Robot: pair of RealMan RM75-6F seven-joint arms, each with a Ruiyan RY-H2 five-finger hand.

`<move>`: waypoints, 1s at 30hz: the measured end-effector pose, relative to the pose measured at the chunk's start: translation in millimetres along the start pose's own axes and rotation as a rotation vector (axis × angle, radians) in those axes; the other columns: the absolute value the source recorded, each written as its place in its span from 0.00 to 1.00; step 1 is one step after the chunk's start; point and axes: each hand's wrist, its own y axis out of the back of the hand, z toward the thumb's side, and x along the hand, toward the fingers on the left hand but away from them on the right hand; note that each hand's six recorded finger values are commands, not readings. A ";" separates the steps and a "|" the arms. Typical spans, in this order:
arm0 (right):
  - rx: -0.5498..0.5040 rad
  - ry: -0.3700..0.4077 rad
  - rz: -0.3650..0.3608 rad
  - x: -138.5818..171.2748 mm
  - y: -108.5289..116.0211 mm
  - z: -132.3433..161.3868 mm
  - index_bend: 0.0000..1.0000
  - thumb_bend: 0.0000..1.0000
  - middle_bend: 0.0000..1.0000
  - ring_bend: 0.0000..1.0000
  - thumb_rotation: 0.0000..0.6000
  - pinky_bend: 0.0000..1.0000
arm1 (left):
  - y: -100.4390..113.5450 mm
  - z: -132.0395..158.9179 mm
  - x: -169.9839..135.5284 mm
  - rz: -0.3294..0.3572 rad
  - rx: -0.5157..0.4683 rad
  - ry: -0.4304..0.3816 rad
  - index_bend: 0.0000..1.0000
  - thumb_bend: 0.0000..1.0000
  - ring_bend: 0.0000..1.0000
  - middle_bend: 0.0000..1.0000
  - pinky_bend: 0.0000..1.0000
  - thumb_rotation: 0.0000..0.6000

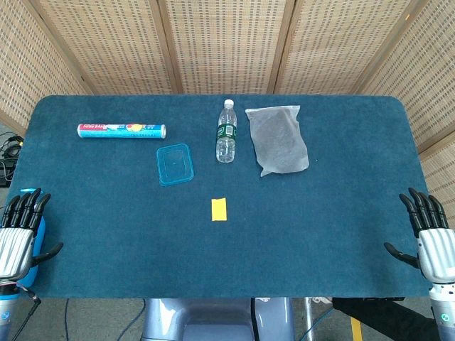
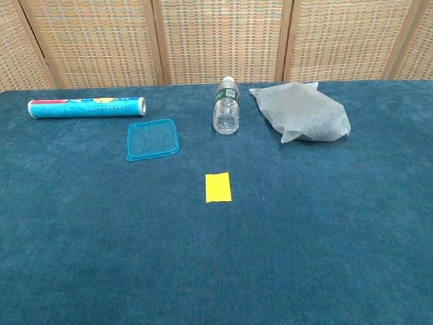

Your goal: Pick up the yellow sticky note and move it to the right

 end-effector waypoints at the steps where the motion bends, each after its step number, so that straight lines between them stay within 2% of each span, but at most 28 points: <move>1: 0.002 0.001 0.002 -0.2 -0.9 0.4 0.00 0.12 0.00 0.00 1.00 0.00 | 0.1 -0.3 -0.1 0.000 0.000 0.001 0.00 0.14 0.00 0.00 0.03 1.00; 30: 0.020 0.037 0.066 -1.6 -16.8 7.5 0.00 0.12 0.00 0.00 1.00 0.00 | 3.9 -2.8 -3.5 -0.006 -0.013 0.004 0.00 0.14 0.00 0.00 0.03 1.00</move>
